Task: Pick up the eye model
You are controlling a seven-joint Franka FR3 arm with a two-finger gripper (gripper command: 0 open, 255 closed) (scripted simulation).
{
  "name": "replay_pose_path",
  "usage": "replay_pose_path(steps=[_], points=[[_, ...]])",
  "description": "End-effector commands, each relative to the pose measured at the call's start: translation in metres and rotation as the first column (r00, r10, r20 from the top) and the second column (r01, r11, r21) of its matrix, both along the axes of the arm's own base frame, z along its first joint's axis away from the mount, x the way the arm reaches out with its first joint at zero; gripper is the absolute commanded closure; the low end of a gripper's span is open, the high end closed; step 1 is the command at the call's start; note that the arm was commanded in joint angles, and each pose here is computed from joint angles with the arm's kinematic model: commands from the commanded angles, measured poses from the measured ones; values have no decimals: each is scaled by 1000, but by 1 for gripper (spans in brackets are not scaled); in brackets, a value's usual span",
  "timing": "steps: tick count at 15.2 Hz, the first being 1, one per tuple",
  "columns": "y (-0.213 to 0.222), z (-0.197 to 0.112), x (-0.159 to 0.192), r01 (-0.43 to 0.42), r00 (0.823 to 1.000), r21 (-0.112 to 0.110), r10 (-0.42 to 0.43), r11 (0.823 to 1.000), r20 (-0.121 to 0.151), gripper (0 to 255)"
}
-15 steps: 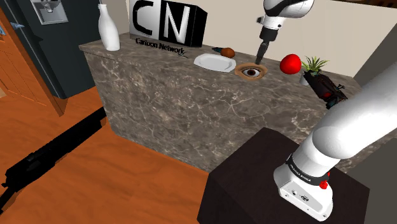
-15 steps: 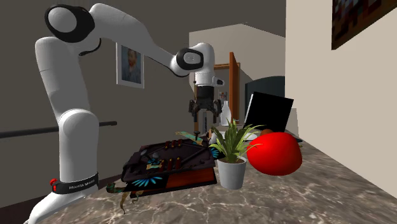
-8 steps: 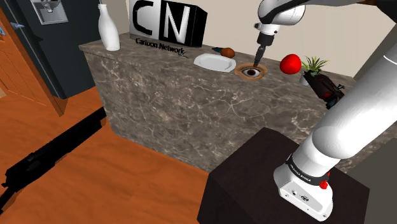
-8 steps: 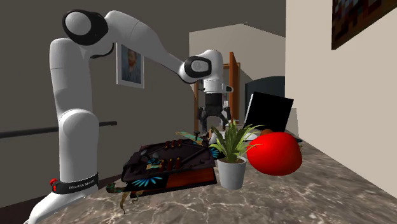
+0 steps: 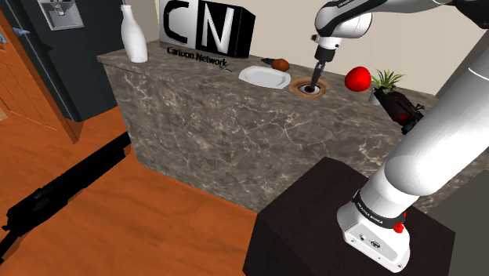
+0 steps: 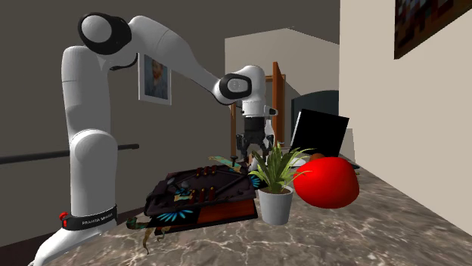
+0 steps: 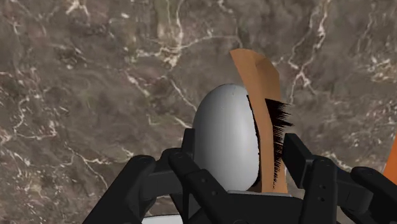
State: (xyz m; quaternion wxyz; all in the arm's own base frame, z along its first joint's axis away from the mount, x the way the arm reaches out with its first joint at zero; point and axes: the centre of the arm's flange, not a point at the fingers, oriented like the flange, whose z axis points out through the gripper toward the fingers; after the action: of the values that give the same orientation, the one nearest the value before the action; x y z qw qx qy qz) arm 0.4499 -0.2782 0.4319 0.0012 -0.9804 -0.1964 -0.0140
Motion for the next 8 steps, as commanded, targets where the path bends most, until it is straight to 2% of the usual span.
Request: replay_pose_path(steps=[1,8], points=[[1,-2,0,0,1000,1,0,1000,-4,255],[0,4,0,0,1000,1,0,1000,-4,255]])
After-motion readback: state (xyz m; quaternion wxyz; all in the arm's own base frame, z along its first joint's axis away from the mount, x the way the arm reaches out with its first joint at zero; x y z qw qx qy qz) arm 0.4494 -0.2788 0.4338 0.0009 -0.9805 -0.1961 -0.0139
